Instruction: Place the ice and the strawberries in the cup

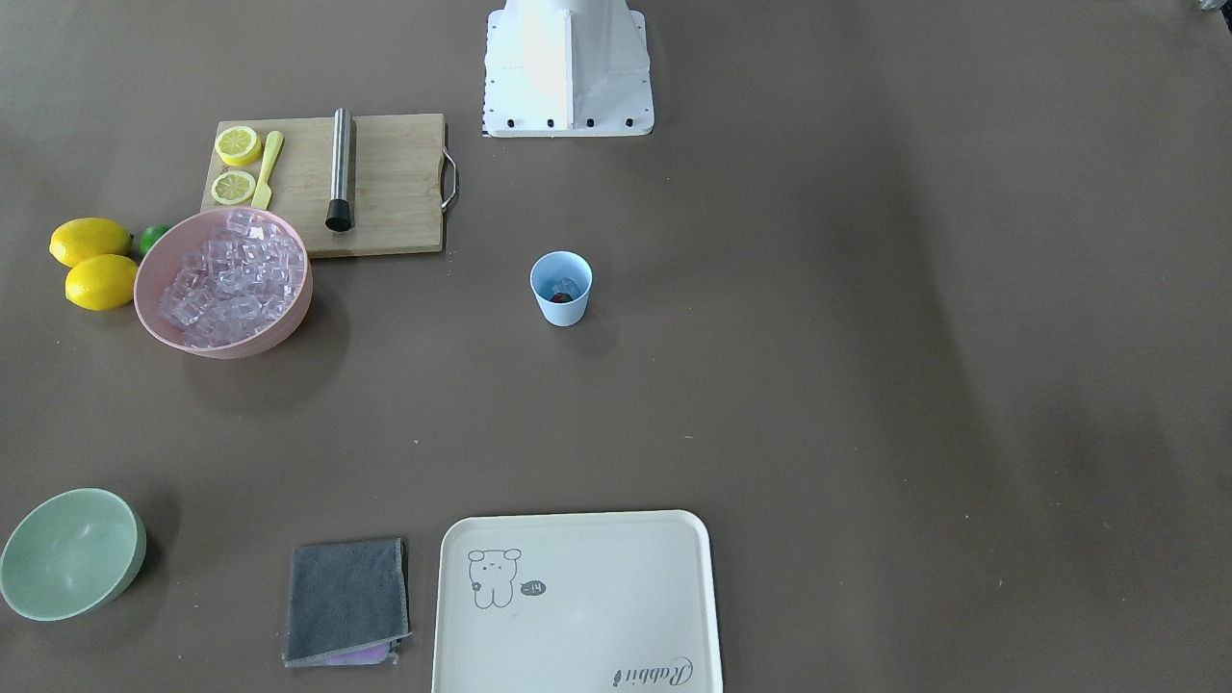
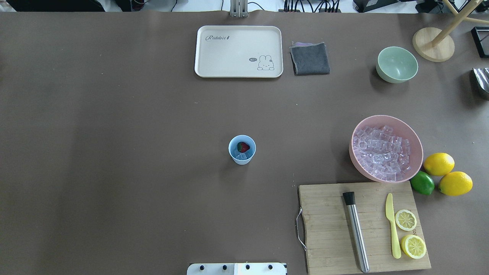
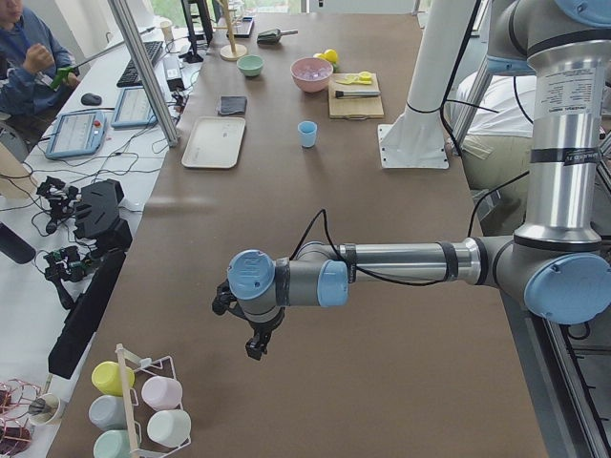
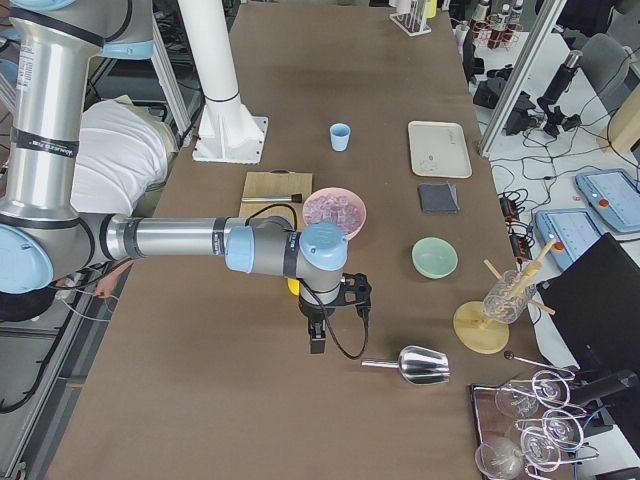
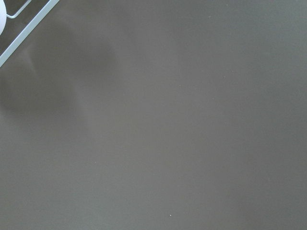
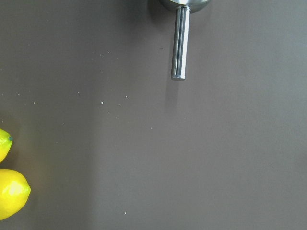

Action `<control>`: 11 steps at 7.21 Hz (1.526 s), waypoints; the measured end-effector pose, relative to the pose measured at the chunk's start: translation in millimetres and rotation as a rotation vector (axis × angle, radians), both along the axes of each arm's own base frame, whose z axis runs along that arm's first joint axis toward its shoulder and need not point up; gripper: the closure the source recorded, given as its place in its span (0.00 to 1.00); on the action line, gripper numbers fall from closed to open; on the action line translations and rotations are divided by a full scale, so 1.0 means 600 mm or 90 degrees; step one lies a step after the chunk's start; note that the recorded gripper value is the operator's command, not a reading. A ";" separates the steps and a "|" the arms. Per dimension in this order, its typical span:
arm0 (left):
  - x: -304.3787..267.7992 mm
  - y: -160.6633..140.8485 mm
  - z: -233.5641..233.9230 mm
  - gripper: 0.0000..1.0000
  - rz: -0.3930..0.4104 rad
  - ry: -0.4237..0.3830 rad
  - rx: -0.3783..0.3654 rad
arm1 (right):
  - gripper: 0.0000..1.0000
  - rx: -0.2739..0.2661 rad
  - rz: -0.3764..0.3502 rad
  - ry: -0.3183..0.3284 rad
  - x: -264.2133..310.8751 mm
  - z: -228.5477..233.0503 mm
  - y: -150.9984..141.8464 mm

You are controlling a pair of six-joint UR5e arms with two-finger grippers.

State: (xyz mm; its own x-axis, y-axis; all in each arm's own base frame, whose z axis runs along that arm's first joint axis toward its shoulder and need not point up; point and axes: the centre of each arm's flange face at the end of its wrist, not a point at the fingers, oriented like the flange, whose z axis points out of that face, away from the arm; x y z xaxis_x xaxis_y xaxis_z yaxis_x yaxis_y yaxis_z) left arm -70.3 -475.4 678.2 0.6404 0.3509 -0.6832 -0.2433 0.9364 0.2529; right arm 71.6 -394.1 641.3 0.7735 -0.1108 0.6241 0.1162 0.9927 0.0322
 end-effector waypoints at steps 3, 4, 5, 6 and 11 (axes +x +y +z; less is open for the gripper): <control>-0.015 0.003 0.005 0.02 -0.012 0.000 -0.003 | 0.00 -0.006 0.001 -0.012 -0.002 0.004 0.003; -0.017 0.004 0.005 0.02 -0.014 0.001 -0.003 | 0.00 -0.008 0.001 -0.012 -0.003 0.007 0.006; -0.017 0.004 0.005 0.02 -0.014 0.001 -0.003 | 0.00 -0.010 0.002 -0.014 -0.003 0.008 0.009; -0.018 0.003 0.003 0.02 -0.015 0.001 -0.002 | 0.00 -0.011 0.002 -0.021 -0.004 0.008 0.010; -0.029 0.003 -0.001 0.02 -0.024 0.001 0.001 | 0.00 -0.011 0.004 -0.040 -0.008 0.006 0.010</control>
